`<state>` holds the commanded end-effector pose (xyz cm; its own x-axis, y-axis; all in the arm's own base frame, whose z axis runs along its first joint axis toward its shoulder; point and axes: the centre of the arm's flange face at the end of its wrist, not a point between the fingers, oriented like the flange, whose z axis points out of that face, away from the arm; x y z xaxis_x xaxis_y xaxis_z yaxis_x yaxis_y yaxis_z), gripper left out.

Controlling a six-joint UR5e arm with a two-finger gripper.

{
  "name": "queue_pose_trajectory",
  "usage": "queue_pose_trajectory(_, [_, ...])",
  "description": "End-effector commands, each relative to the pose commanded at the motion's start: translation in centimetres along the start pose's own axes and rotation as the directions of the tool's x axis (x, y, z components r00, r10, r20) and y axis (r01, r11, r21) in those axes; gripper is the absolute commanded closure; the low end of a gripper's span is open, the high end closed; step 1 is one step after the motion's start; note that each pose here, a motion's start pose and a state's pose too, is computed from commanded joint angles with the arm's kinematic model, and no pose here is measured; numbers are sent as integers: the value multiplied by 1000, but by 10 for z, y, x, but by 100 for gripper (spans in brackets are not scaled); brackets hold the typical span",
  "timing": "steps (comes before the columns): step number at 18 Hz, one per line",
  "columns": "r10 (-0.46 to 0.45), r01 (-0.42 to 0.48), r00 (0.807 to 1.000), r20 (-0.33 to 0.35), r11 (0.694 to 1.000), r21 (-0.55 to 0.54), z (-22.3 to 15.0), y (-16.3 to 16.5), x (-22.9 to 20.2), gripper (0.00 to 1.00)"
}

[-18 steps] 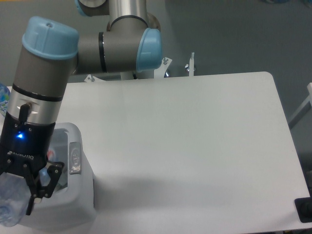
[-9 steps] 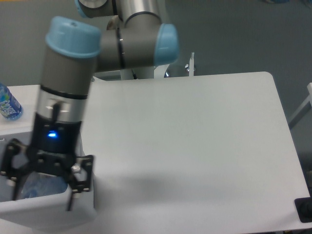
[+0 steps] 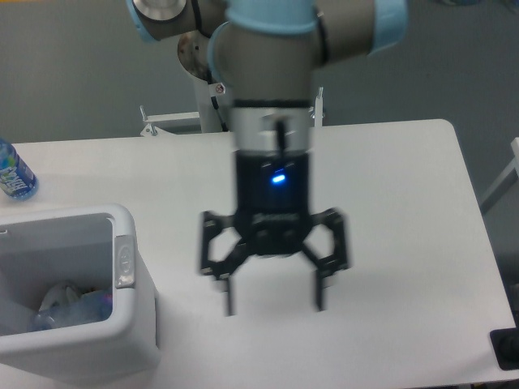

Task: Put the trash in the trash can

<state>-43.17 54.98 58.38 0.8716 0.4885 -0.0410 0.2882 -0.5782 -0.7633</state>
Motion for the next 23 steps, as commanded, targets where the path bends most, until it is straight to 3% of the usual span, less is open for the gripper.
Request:
queue_pose_trajectory(3, [98, -97, 994, 46, 995, -19, -22, 15, -39, 0])
queue_pose_trajectory(6, [242, -238, 969, 39, 967, -91, -31, 34, -50, 0])
queue_pose_trajectory(9, [402, -377, 912, 77, 898, -228, -38, 58, -74, 0])
queue_pose_trajectory(12, [553, -514, 833, 28, 792, -330, -33, 73, -81, 0])
queue_pose_trajectory(15, [620, -579, 784, -34, 709, -402, -36, 82, -88, 0])
queue_pose_trajectory(18, [633, -601, 769, -83, 673, -431, -40, 90, -86, 0])
queue_pose_trajectory(23, [622, -583, 780, -69, 683, -441, -46, 94, -100, 0])
